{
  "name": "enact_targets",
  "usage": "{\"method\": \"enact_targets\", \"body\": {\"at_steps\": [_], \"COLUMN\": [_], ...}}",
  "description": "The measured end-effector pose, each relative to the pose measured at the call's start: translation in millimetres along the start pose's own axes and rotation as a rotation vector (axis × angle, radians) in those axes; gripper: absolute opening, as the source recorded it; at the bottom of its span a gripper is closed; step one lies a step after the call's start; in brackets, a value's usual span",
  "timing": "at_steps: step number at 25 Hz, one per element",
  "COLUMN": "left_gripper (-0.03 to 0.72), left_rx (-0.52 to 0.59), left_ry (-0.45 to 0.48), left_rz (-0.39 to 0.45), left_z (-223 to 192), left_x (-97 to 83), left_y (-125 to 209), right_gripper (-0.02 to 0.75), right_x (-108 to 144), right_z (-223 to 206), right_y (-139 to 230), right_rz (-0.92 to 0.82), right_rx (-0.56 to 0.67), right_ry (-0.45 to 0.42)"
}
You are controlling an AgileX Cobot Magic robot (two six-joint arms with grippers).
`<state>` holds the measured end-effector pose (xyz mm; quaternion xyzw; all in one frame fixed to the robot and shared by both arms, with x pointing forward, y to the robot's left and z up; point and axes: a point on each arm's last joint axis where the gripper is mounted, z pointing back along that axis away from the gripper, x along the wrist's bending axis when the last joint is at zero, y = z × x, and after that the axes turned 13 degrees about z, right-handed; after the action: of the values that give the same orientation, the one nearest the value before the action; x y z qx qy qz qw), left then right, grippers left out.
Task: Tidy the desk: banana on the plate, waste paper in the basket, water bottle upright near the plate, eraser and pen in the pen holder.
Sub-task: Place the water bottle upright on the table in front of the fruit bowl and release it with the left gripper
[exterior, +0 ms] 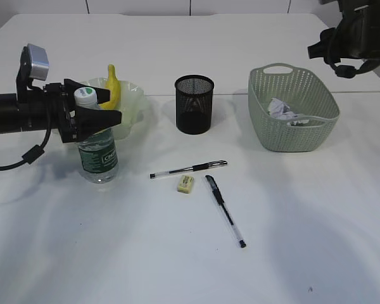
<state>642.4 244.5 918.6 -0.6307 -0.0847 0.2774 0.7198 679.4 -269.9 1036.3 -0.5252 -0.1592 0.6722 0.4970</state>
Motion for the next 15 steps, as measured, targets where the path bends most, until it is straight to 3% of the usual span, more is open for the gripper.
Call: {"method": "enact_targets", "body": {"at_steps": [15], "left_gripper": [0.589], "left_rx": [-0.073], "left_ry": [-0.002], "left_rz": [-0.092], "left_z": [8.2], "left_x": [-8.0], "left_y": [-56.6], "right_gripper": [0.494], "right_x": [0.0], "right_z": [0.0], "right_y": [0.0], "right_rz": [0.0], "right_rx": [0.0], "right_ry": [0.0]}}
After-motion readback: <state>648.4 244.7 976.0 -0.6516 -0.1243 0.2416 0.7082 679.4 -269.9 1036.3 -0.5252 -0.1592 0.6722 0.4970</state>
